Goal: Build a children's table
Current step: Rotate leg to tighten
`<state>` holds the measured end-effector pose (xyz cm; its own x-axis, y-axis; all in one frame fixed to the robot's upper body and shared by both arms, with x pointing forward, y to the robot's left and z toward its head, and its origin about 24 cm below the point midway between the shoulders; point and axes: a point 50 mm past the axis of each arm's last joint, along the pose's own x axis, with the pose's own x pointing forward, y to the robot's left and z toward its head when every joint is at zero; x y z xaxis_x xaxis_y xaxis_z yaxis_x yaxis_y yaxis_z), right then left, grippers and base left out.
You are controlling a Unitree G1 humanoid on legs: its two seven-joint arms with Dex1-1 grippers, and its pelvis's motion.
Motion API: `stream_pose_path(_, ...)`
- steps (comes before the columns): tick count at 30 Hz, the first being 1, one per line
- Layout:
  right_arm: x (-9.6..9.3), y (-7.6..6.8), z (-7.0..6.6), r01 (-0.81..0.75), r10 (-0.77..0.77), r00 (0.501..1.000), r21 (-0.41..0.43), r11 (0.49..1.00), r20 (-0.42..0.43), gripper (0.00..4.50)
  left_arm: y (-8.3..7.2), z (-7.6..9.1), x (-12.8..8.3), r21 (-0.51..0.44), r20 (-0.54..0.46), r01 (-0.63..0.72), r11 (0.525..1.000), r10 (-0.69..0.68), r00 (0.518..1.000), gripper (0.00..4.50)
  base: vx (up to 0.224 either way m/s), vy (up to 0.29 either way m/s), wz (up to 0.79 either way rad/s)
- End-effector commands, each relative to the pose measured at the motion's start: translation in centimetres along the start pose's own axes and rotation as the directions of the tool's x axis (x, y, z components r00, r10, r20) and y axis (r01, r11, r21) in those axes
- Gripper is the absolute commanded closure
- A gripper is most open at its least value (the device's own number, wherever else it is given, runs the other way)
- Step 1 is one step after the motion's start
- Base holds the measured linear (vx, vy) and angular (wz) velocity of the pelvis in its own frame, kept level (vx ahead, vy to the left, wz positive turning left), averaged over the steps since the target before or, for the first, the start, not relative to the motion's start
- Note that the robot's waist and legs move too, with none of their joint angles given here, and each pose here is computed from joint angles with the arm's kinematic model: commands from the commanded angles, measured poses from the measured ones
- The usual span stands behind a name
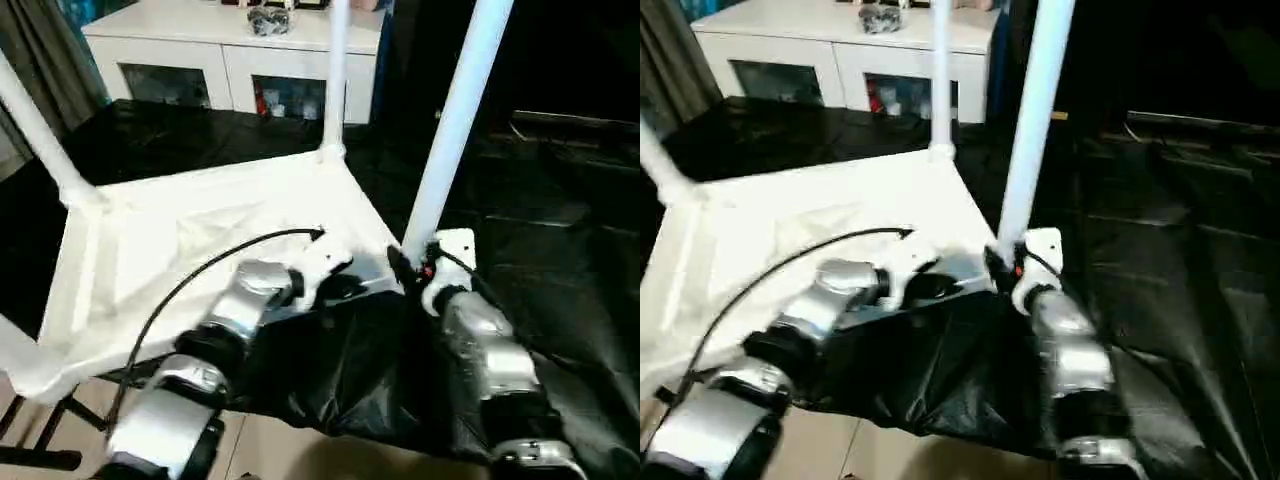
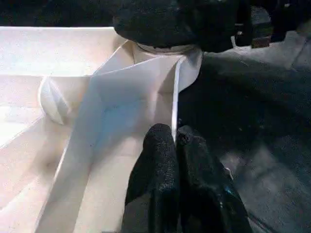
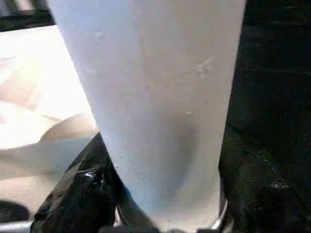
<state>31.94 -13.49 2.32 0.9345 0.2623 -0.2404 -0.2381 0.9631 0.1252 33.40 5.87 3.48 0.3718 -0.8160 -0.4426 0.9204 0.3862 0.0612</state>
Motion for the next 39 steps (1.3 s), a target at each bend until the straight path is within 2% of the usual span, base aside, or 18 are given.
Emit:
stream_pose_path(1, 0.8, 5.3, -0.8, -0.190, 0.191, 0.981, 0.023, 0.981, -0.037, 1.65, -2.2, 2.5, 2.6, 0.034, 0.098, 0.041, 0.999, -0.045, 0.994, 4.50, 0.000, 0.000, 0.00)
stream_pose_path(4, 0.7, 4.5, -0.6, -0.155, 0.156, 0.988, 0.039, 0.987, -0.020, 1.27, -2.2, 2.2, 2.3, 0.051, 0.086, 0.052, 0.997, -0.056, 0.995, 4.50, 0.000, 0.000, 0.00)
stream_pose_path(7, 0.2, 2.7, -0.3, -0.177, 0.177, 0.984, -0.017, 0.984, -0.020, 1.04, -1.5, 1.4, 1.5, 0.070, 0.054, 0.055, 0.996, -0.058, 0.997, 4.50, 0.000, 0.000, 0.00)
stream_pose_path(11, -0.4, 1.7, 0.0, -0.240, 0.239, 0.971, -0.030, 0.970, -0.023, 0.67, -1.2, 1.1, 1.1, 0.075, 0.044, 0.053, 0.996, -0.057, 0.997, 4.50, 0.000, 0.000, 0.00)
stream_pose_path(15, -2.6, -1.4, 0.5, -0.396, 0.386, 0.917, -0.111, 0.912, -0.099, 0.47, -0.8, 0.8, 0.7, 0.077, 0.042, 0.038, 0.996, -0.041, 0.998, 4.50, 0.000, 0.000, 0.00)
stream_pose_path(17, -3.9, -3.0, 1.3, -0.447, 0.432, 0.894, -0.162, 0.880, -0.120, 0.30, -0.8, 0.8, 0.6, 0.077, 0.045, 0.040, 0.996, -0.044, 0.998, 4.50, 0.000, 0.000, 0.00)
stream_pose_path(18, -5.0, -4.4, 2.1, -0.475, 0.457, 0.879, -0.187, 0.860, -0.133, 0.30, -0.8, 0.8, 0.5, 0.078, 0.049, 0.044, 0.996, -0.048, 0.998, 4.50, 0.000, 0.000, 0.00)
stream_pose_path(20, -5.8, -5.2, 2.7, -0.506, 0.485, 0.862, -0.196, 0.840, -0.146, 0.30, -0.8, 0.8, 0.5, 0.078, 0.050, 0.044, 0.996, -0.048, 0.998, 4.50, 0.000, 0.000, 0.00)
stream_pose_path(23, -7.7, -5.9, 3.7, -0.616, 0.588, 0.786, -0.156, 0.772, -0.191, 0.30, -0.5, 1.2, 0.1, 0.047, 0.099, 0.036, 0.998, -0.040, 0.994, 4.50, 0.000, 0.000, 0.00)
stream_pose_path(24, -7.9, -5.9, 3.9, -0.629, 0.601, 0.775, -0.148, 0.763, -0.196, 0.30, -0.4, 1.3, 0.0, 0.045, 0.105, 0.037, 0.998, -0.041, 0.994, 4.50, 0.000, 0.000, 0.00)
stream_pose_path(25, -8.0, -5.9, 4.0, -0.640, 0.611, 0.766, -0.141, 0.756, -0.200, 0.21, -0.4, 1.4, -0.1, 0.044, 0.109, 0.038, 0.998, -0.043, 0.993, 4.23, 0.000, 0.000, 0.00)
stream_pose_path(28, -8.4, -5.0, 4.3, -0.707, 0.680, 0.703, -0.099, 0.701, -0.209, 0.17, 0.3, 1.9, -1.4, 0.018, 0.126, 0.048, 0.999, -0.050, 0.991, 3.92, 0.000, 0.000, 0.00)
stream_pose_path(29, -8.3, -4.8, 4.3, -0.712, 0.685, 0.698, -0.098, 0.695, -0.210, 0.17, 0.3, 1.9, -1.6, 0.011, 0.129, 0.053, 0.999, -0.054, 0.990, 3.92, 0.000, 0.000, 0.00)
stream_pose_path(30, -7.7, -4.0, 4.2, -0.718, 0.694, 0.693, -0.102, 0.688, -0.196, 0.17, 0.3, 2.2, -2.9, -0.028, 0.134, 0.107, 0.994, -0.102, 0.986, 3.72, 0.000, 0.000, 0.00)
stream_pose_path(32, -7.1, -3.4, 4.2, -0.717, 0.697, 0.695, -0.101, 0.689, -0.176, 0.17, 0.2, 2.2, -4.1, -0.046, 0.120, 0.156, 0.987, -0.150, 0.981, 3.59, 0.000, 0.000, 0.00)
stream_pose_path(34, -6.0, -1.9, 4.2, -0.723, 0.712, 0.690, -0.076, 0.687, -0.131, 0.17, -0.1, 1.2, -6.4, -0.075, 0.040, 0.217, 0.973, -0.214, 0.976, 3.39, 0.000, 0.000, 0.00)
stream_pose_path(37, -5.3, -0.6, 4.0, -0.737, 0.730, 0.675, -0.056, 0.674, -0.109, 0.17, -0.4, 0.5, -8.2, -0.100, -0.020, 0.247, 0.964, -0.250, 0.968, 3.19, 0.000, 0.000, 0.00)
stream_pose_path(39, -4.0, 1.6, 3.4, -0.752, 0.748, 0.658, -0.022, 0.659, -0.086, 0.17, -0.7, -0.5, -10.4, -0.138, -0.086, 0.251, 0.958, -0.264, 0.961, 3.12, 0.000, 0.000, 0.00)
